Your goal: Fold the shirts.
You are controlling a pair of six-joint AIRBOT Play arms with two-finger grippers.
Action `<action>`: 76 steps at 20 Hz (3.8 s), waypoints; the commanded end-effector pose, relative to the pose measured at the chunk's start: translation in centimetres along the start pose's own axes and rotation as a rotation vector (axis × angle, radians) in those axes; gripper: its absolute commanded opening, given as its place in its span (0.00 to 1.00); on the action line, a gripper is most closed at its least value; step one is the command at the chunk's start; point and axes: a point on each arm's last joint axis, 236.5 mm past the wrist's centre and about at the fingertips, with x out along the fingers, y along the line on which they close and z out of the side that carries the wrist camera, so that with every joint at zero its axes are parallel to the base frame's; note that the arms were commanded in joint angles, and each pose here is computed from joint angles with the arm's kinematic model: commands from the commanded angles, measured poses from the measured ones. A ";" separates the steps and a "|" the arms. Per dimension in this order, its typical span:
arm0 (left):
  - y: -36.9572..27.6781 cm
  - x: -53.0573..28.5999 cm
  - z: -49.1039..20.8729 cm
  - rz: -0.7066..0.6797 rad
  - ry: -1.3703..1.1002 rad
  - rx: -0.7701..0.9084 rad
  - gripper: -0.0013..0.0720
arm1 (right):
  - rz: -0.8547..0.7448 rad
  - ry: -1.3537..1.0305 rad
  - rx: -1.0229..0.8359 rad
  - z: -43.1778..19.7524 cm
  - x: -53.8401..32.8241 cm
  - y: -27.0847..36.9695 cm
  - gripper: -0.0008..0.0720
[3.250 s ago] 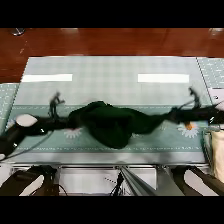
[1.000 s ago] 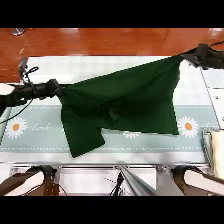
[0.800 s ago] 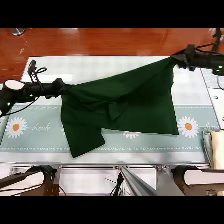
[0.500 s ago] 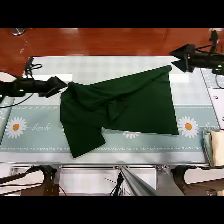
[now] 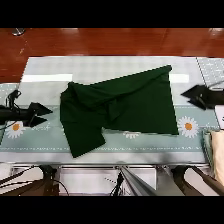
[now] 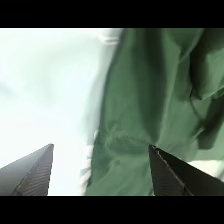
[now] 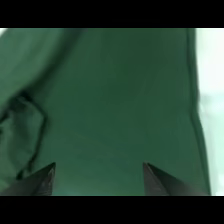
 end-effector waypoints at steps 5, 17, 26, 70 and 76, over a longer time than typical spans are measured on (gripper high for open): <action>-1.3 5.2 -3.0 -0.124 0.074 -0.043 0.97 | 0.054 -0.042 0.089 -6.8 1.2 0.3 0.87; -4.9 7.9 -4.4 -0.184 0.135 0.113 0.05 | -0.382 -0.135 0.300 -6.4 -2.5 -12.4 0.87; -5.2 7.7 -3.7 -0.184 0.120 0.126 0.05 | -0.140 0.277 0.376 -13.1 2.6 -9.9 0.86; -35.0 -50.3 -18.4 0.345 -1.693 0.930 0.05 | -0.156 -1.103 -0.728 -5.6 -42.8 28.1 0.04; -32.4 -47.2 -18.7 0.233 -1.525 0.908 0.05 | -0.295 -0.905 -0.635 -7.3 -40.4 22.0 0.04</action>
